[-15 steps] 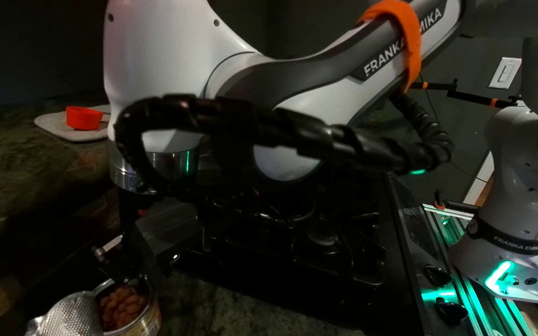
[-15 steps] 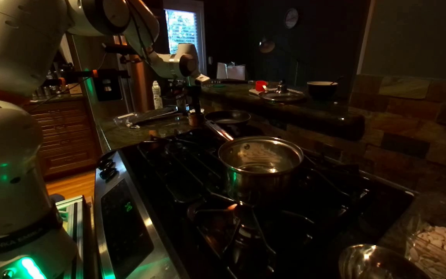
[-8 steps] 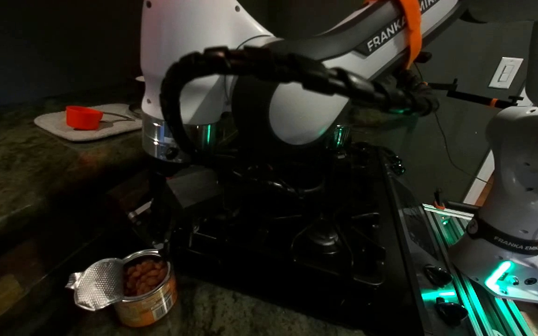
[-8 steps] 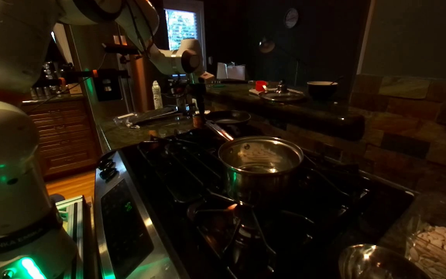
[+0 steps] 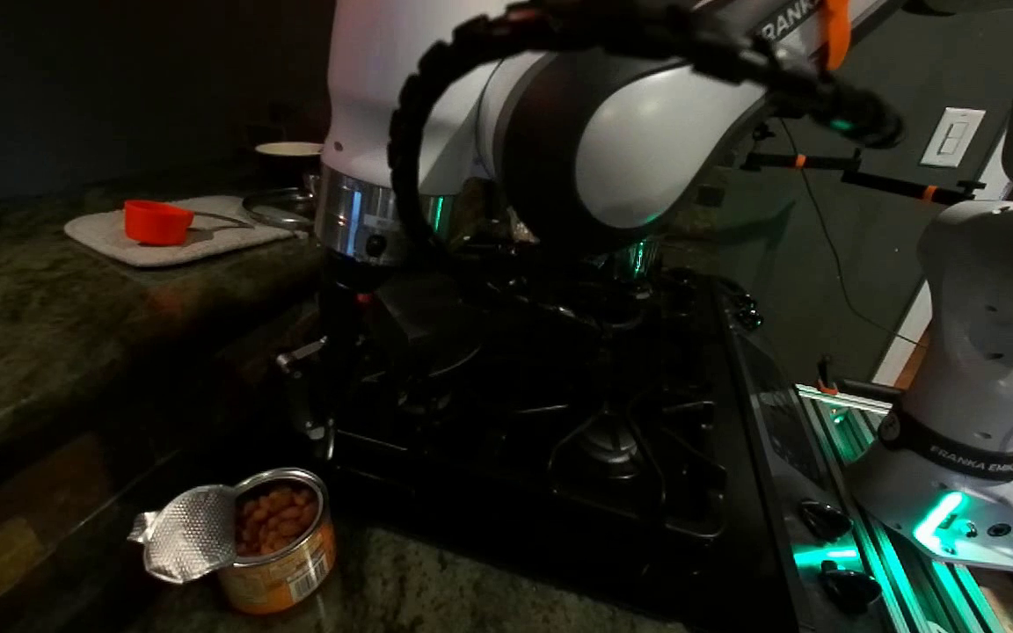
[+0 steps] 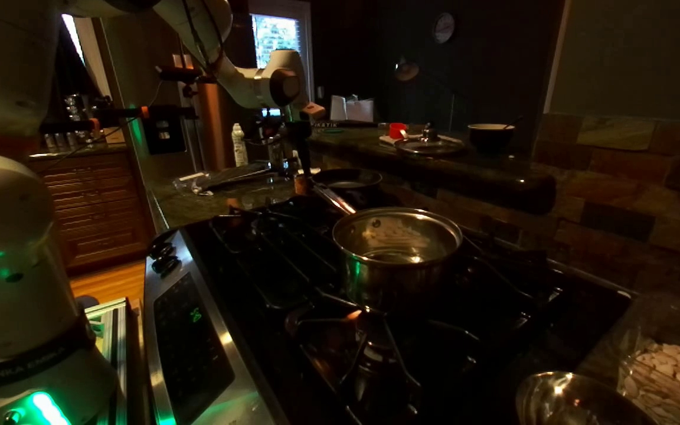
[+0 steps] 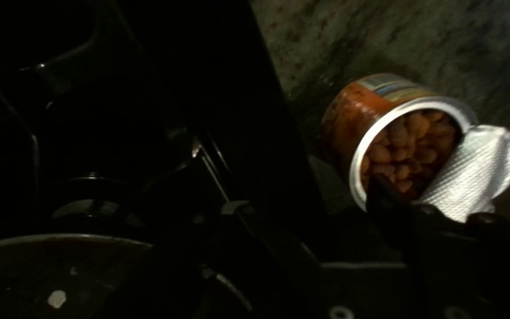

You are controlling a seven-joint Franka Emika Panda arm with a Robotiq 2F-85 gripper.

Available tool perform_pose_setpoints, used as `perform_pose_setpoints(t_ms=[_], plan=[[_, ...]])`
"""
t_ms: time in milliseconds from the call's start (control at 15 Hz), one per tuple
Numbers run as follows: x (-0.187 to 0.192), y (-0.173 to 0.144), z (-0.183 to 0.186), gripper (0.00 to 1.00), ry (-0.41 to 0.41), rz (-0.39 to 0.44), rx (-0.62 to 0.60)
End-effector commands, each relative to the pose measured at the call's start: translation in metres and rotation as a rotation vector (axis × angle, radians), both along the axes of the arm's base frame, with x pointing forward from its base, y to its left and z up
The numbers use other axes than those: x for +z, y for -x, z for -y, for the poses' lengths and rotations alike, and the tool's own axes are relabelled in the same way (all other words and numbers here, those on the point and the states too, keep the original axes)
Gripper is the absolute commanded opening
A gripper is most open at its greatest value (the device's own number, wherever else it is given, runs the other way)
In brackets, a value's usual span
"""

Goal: Pick up the canned beans and put some beans on the frying pan

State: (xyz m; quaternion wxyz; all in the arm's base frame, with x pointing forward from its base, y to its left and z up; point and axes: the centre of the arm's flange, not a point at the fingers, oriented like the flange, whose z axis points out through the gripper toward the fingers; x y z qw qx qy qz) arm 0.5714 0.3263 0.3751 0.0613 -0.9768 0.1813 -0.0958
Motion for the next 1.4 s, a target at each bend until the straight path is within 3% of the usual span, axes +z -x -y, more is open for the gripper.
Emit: perform_pose_setpoints(t_ms=[0,67,333,733,867,933,1333], plan=[[0.036,0.041,-0.019,0.91,-0.028,0.002,0.194],[0.043,0.050,-0.024,0.99,-0.019,0.005,0.253],[0.047,0.077,-0.032,1.00,0.015,0.033,0.490],[0.043,0.076,-0.010,1.00,0.086,0.045,0.827],[0.045,0.069,-0.007,1.00,0.137,0.097,0.924],[0.041,0.064,-0.017,1.00,0.101,0.073,0.841],[0.045,0.062,-0.013,1.00,0.126,0.089,0.906]])
